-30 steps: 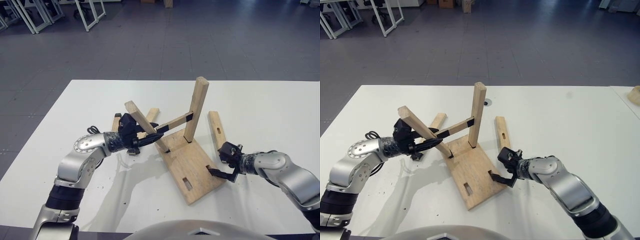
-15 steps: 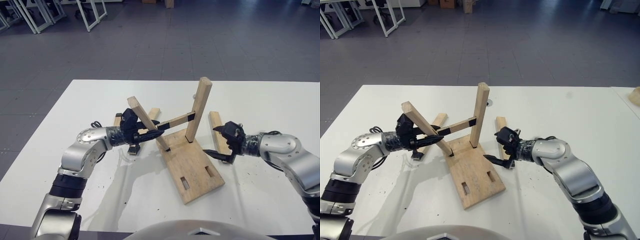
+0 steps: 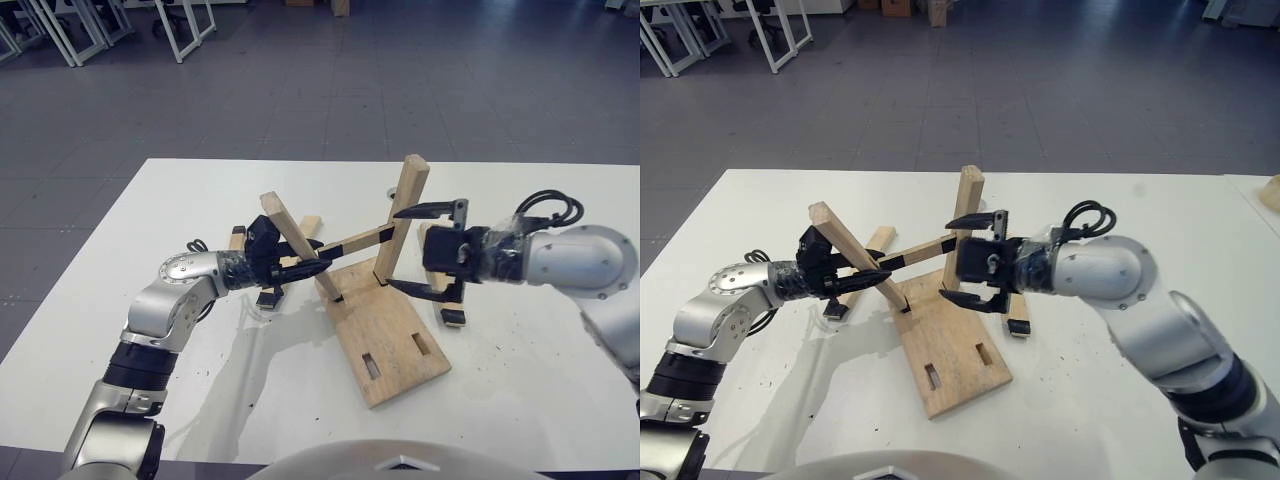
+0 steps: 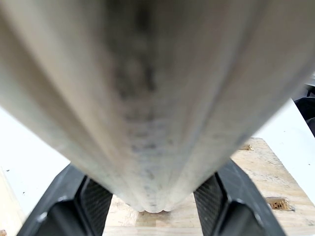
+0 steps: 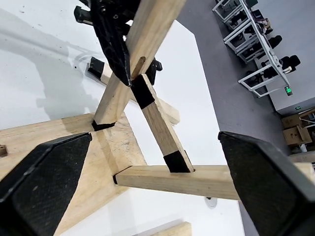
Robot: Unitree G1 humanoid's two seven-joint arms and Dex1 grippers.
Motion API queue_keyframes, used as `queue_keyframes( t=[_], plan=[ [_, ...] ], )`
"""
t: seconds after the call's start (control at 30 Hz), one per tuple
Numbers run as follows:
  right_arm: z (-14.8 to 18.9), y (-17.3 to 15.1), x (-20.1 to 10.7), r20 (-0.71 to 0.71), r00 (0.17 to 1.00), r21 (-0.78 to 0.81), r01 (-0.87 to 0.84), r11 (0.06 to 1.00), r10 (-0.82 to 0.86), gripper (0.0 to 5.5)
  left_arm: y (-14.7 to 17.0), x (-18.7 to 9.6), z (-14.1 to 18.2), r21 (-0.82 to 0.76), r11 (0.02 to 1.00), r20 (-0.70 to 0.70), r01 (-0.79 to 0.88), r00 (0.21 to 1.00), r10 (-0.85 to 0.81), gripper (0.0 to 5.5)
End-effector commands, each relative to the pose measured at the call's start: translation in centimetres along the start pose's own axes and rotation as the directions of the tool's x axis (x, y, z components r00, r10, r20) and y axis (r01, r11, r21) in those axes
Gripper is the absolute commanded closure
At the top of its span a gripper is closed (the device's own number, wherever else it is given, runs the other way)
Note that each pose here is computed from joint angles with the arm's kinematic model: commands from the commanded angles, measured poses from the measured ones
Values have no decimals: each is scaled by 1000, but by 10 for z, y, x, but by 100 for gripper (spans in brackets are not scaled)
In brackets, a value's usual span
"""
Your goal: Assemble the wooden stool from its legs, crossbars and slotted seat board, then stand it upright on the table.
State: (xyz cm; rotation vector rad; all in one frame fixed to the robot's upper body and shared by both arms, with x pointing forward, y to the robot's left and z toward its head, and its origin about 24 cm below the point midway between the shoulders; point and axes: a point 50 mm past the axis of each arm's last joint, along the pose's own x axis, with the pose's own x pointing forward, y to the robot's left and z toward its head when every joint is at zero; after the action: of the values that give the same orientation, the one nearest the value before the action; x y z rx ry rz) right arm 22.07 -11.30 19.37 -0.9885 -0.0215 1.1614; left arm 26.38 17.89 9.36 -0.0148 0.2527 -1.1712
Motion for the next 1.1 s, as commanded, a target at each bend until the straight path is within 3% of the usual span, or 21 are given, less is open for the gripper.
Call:
queue_keyframes(
  t=[0.03,0.23,0.53,0.67,0.93,1.1],
  plan=[
    [-3,0,22,-31,998,-179,52,982,-59,77,-9,-1,-54,-135,990,-248,-32,969,-2,344],
    [-15,-2,54,-39,990,-357,111,927,-134,77,-10,3,-53,-120,993,-247,-18,969,-12,344],
    [-20,23,77,-16,995,-363,86,928,-98,77,-7,8,-50,-106,994,-242,-19,970,-7,344],
    [-33,19,85,-43,987,-441,123,889,-158,77,-7,10,-49,-106,994,-236,-14,972,-11,344],
    [-28,20,96,-3,981,-439,173,882,-194,77,-9,14,-49,-100,995,-237,1,971,-25,344],
    [-23,23,98,19,980,-405,188,895,-197,170,-9,14,-51,-99,995,-244,2,970,-26,344]
  ],
)
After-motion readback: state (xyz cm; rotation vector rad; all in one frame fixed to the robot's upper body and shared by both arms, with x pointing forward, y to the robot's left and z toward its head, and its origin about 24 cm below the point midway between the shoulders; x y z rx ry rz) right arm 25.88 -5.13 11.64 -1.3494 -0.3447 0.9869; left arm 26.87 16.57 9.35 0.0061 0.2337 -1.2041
